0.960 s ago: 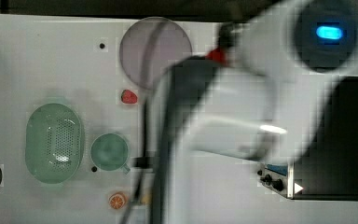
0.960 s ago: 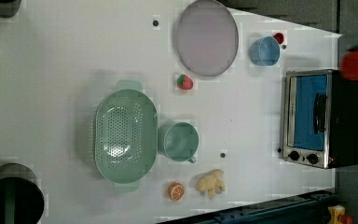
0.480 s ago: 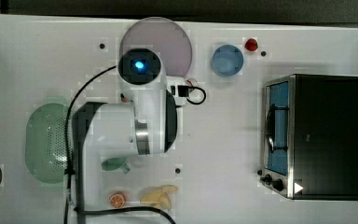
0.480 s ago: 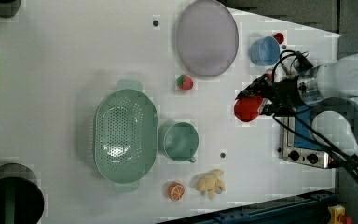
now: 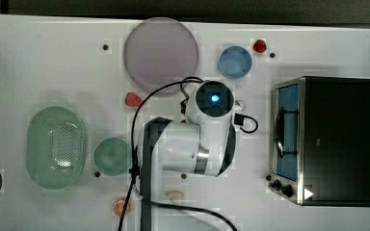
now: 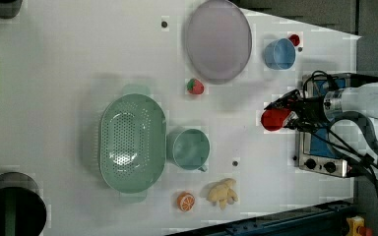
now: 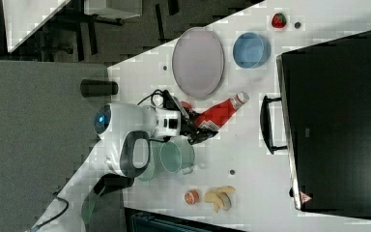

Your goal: Pick Ketchup from oven and place it on table.

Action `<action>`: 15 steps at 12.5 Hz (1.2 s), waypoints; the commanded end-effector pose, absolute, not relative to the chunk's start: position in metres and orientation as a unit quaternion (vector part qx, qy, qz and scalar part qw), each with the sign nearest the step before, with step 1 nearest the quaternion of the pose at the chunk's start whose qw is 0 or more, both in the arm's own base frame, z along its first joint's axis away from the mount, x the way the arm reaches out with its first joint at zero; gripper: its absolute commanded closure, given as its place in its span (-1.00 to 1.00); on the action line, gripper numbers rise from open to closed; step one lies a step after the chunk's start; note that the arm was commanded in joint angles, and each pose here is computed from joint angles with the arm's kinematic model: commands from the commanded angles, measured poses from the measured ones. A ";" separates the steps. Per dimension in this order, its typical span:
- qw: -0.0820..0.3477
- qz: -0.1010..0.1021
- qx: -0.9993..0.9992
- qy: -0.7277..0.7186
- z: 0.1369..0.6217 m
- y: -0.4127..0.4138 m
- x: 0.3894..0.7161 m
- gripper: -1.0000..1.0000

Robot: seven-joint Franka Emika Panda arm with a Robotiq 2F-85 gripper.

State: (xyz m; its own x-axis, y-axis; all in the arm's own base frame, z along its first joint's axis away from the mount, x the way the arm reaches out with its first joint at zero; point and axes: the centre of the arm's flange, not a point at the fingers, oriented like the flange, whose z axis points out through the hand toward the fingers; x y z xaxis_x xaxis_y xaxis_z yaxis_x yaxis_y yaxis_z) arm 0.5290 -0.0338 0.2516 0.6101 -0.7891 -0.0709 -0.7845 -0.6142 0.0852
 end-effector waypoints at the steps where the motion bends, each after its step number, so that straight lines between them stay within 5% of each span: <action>1: 0.024 -0.037 0.892 -0.450 0.229 -0.030 0.526 -0.23; 3: 0.029 -0.035 0.892 -0.450 0.211 -0.032 0.525 -0.42; 5: 0.027 -0.023 0.891 -0.452 0.203 -0.033 0.527 -0.93; 7: 0.015 -0.004 0.887 -0.462 0.226 -0.035 0.535 -1.00; 10: -0.022 0.030 0.867 -0.497 0.314 -0.031 0.550 -1.00; 15: -0.059 0.046 0.872 -0.483 0.523 -0.031 0.554 -1.00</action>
State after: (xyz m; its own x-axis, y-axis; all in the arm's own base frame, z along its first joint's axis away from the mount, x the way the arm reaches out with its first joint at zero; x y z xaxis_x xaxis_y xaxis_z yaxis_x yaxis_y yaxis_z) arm 0.5630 -0.0255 0.4586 0.5566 -0.8307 0.0006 -0.8288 -0.5554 -0.0673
